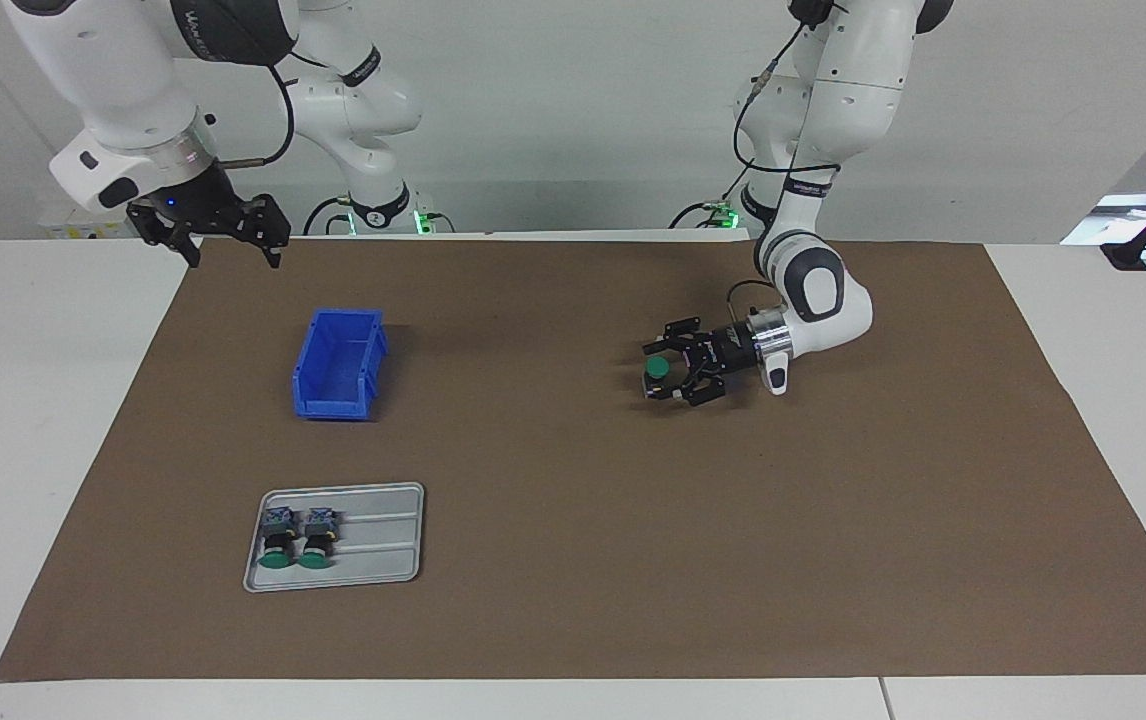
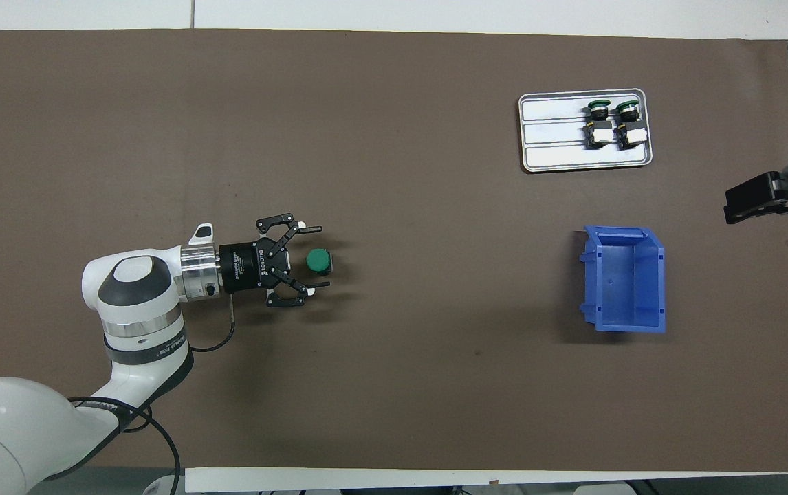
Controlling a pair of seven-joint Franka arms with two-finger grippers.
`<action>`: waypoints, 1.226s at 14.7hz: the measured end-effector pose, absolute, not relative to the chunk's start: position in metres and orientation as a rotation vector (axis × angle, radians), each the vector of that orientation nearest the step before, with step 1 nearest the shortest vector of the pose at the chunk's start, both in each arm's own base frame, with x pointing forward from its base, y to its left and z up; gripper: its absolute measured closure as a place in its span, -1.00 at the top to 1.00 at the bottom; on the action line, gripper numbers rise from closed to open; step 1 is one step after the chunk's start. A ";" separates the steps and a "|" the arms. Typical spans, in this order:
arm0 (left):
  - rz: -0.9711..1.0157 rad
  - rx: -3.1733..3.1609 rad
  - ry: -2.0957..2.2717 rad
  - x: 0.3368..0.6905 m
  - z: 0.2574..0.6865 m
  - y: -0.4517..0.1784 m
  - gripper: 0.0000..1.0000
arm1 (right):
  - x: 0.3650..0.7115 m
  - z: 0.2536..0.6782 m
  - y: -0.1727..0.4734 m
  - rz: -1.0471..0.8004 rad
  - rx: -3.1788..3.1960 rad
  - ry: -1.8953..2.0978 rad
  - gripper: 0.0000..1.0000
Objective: Place and press button with both arms
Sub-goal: 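Open the left gripper and draw it back from the button, then move the left gripper over the top of the green button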
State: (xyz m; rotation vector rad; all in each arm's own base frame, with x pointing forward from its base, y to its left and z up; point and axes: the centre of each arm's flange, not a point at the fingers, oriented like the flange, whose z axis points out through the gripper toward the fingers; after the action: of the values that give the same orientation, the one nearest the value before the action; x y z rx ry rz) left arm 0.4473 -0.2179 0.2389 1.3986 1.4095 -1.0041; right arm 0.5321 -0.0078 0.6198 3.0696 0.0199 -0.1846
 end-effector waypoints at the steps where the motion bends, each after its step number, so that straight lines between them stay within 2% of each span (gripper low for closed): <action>1: -0.999 1.402 1.407 0.448 0.243 -0.218 1.00 | 0.532 0.620 -0.008 -0.185 3.070 0.020 0.97; 4: -0.986 1.483 1.408 0.449 0.260 -0.215 1.00 | 0.532 0.620 -0.008 -0.185 3.070 0.020 0.97; 8: -0.937 1.662 1.418 0.454 0.305 -0.194 1.00 | 0.532 0.620 -0.008 -0.185 3.070 0.020 0.97; 18: -0.663 2.123 1.260 0.487 0.385 -0.160 1.00 | 0.532 0.620 -0.008 -0.185 3.070 0.020 0.97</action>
State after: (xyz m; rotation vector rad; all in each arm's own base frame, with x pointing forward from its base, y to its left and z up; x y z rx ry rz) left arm 0.4871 -0.1598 0.3854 2.1233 1.2601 -0.6627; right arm 0.5321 -0.0078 0.6198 3.0696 0.0199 -0.1846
